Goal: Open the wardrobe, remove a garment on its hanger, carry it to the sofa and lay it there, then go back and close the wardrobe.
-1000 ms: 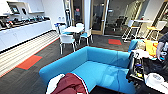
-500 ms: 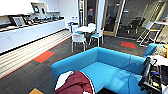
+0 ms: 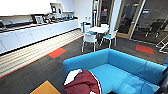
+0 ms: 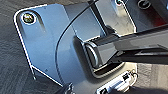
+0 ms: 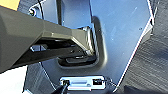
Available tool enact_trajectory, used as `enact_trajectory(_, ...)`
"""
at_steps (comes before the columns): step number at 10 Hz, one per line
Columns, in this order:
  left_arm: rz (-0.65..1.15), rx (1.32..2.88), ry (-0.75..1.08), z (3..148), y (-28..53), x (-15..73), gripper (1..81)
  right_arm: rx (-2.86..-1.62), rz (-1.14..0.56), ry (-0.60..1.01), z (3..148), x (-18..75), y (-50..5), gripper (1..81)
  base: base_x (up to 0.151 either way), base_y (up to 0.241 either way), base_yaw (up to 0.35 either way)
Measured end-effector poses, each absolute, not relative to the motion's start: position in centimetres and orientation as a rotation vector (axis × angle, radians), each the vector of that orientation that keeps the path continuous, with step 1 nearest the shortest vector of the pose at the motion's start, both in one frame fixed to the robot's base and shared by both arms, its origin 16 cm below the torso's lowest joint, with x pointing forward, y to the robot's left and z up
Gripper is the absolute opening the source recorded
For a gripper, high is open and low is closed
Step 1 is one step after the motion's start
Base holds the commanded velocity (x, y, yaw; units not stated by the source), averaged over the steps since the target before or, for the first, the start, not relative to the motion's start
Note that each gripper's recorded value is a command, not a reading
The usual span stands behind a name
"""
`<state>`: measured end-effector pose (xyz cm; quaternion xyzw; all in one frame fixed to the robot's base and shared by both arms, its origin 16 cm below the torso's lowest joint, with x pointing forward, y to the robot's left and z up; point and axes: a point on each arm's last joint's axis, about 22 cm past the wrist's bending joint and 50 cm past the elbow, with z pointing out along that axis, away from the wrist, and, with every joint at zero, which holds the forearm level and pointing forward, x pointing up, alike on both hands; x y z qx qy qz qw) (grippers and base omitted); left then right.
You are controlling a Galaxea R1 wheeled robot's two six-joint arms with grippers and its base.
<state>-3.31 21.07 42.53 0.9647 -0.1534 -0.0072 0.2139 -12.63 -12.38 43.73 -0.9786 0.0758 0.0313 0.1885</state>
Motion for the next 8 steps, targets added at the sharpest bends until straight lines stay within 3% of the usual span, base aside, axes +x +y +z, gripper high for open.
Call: enact_trajectory(8, -0.028, 2.688, -0.429, 42.37, 20.54, -3.47, 81.1, -2.752, 0.084, 0.213, 43.69, -12.41, -12.35, 81.1, 0.000, 0.000, 0.346)
